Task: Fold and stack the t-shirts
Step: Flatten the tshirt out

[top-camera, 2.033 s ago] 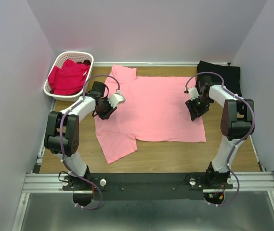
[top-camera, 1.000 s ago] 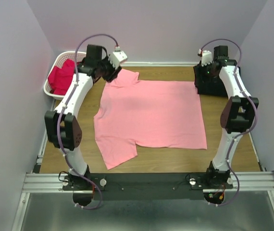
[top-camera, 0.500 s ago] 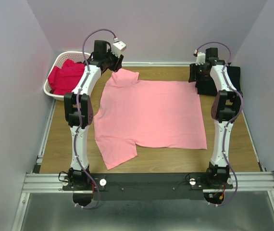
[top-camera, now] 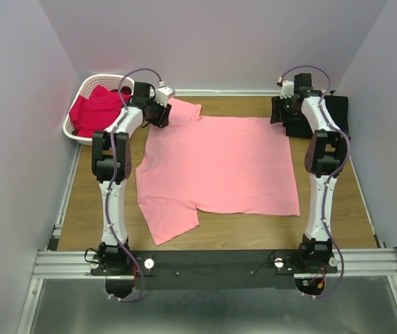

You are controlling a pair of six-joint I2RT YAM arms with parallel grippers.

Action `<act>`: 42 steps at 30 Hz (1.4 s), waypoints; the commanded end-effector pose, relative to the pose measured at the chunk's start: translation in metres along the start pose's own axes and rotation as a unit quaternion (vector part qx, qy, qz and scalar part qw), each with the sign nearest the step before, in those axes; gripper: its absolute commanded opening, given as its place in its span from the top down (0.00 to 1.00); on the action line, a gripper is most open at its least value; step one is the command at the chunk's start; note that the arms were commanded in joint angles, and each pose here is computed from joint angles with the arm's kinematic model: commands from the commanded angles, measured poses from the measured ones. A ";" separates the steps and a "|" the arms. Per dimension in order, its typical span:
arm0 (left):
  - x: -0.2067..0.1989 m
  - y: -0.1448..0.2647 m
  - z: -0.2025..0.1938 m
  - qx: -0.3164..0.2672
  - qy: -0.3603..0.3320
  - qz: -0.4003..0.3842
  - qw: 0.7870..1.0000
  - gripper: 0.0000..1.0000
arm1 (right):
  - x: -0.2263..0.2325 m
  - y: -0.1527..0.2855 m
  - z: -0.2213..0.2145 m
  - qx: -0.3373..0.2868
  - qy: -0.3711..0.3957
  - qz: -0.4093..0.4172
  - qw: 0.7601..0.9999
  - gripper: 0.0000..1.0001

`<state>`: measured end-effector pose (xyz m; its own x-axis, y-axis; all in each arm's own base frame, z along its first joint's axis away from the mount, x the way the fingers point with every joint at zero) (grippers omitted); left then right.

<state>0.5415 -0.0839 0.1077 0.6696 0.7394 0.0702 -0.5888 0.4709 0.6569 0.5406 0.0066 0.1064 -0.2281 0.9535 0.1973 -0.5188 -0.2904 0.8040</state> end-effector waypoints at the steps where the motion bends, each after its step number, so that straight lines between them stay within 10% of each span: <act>1: 0.000 0.003 -0.027 0.027 0.034 -0.017 0.999 0.50 | 0.007 0.009 0.010 -0.021 0.008 0.012 1.000 0.39; 12: 0.027 0.046 -0.108 0.164 0.109 0.111 0.974 0.67 | 0.010 0.008 0.007 -0.019 0.007 0.021 1.000 0.34; 29: 0.020 0.053 0.023 -0.014 0.030 0.045 0.998 0.49 | 0.020 -0.016 0.034 -0.071 -0.010 0.041 0.997 0.31; 42: -0.056 0.067 -0.001 0.012 -0.075 -0.086 0.993 0.52 | 0.059 0.024 0.003 -0.037 0.066 0.077 0.994 0.43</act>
<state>0.5039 -0.0939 0.1405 0.7025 0.7075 0.0768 -0.5600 0.4829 0.6732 0.5497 0.0509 0.0944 -0.2970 0.9155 0.2712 -0.5370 -0.3950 0.7454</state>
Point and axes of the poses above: each gripper's point midway between its finger pads, its own y axis back along the fingers, its own x axis along the line the jaws close on, z = x × y, the point moved 7 cm from there along y, back along the fingers, and after that the axes turned 6 degrees about -y, right-handed, at the moved point
